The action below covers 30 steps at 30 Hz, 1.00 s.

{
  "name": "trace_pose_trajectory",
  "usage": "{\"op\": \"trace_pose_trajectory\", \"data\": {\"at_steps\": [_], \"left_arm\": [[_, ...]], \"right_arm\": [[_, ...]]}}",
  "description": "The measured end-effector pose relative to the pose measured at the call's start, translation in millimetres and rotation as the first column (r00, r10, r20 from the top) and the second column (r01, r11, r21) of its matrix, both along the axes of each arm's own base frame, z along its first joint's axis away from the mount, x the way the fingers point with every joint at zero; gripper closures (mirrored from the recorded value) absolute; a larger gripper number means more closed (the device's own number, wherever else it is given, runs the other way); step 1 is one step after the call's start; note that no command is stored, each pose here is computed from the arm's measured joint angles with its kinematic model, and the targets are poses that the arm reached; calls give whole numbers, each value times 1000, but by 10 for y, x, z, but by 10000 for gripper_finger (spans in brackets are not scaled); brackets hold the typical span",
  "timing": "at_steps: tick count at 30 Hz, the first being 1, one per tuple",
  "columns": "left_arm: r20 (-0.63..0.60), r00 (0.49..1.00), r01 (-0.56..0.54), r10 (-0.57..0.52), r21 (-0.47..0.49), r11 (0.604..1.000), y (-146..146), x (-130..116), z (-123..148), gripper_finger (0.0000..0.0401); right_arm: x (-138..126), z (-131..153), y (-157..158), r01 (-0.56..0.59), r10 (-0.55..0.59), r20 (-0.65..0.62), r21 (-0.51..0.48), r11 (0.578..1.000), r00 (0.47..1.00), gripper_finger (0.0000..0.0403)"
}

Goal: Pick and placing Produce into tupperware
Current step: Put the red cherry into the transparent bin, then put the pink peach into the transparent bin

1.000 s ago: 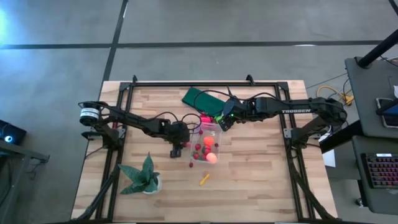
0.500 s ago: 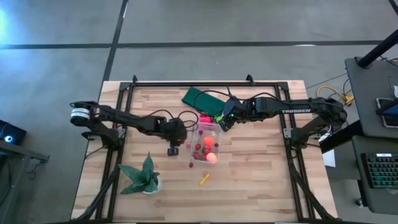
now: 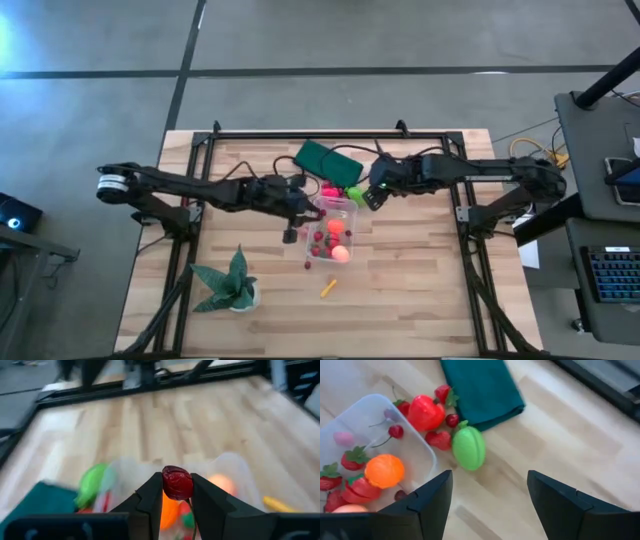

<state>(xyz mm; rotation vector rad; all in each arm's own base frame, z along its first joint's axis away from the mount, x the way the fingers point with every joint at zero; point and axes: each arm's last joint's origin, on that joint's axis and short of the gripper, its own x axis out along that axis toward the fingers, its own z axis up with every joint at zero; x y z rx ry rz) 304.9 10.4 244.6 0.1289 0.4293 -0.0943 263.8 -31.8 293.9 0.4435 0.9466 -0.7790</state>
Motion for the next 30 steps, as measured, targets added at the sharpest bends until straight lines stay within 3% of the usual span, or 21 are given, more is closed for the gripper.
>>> {"op": "trace_pose_trajectory", "data": {"at_steps": [8, 13, 16, 22, 30], "left_arm": [[-128, 991, -58, 36, -166, 984, 5, 377, -334, 316], [-166, 982, -136, 91, -283, 949, 8, 558, -371, 259], [-207, 973, -162, 101, -300, 940, 10, 600, -300, 214], [-315, 944, -193, 99, -284, 939, -1, 478, -153, 171], [-388, 917, -222, 88, -314, 923, -132, 182, 70, 169]], "right_arm": [[-397, 291, 114, 47, -40, 65, -100, 994, 997, 150], [-621, 314, 177, 84, -73, 121, -92, 992, 990, 147], [-741, 236, 215, 103, -94, 133, -69, 992, 987, 147], [-857, 9, 335, 96, -94, 159, -8, 995, 983, 150], [-625, -217, 543, -90, 41, 309, 145, 985, 950, 149]]}}
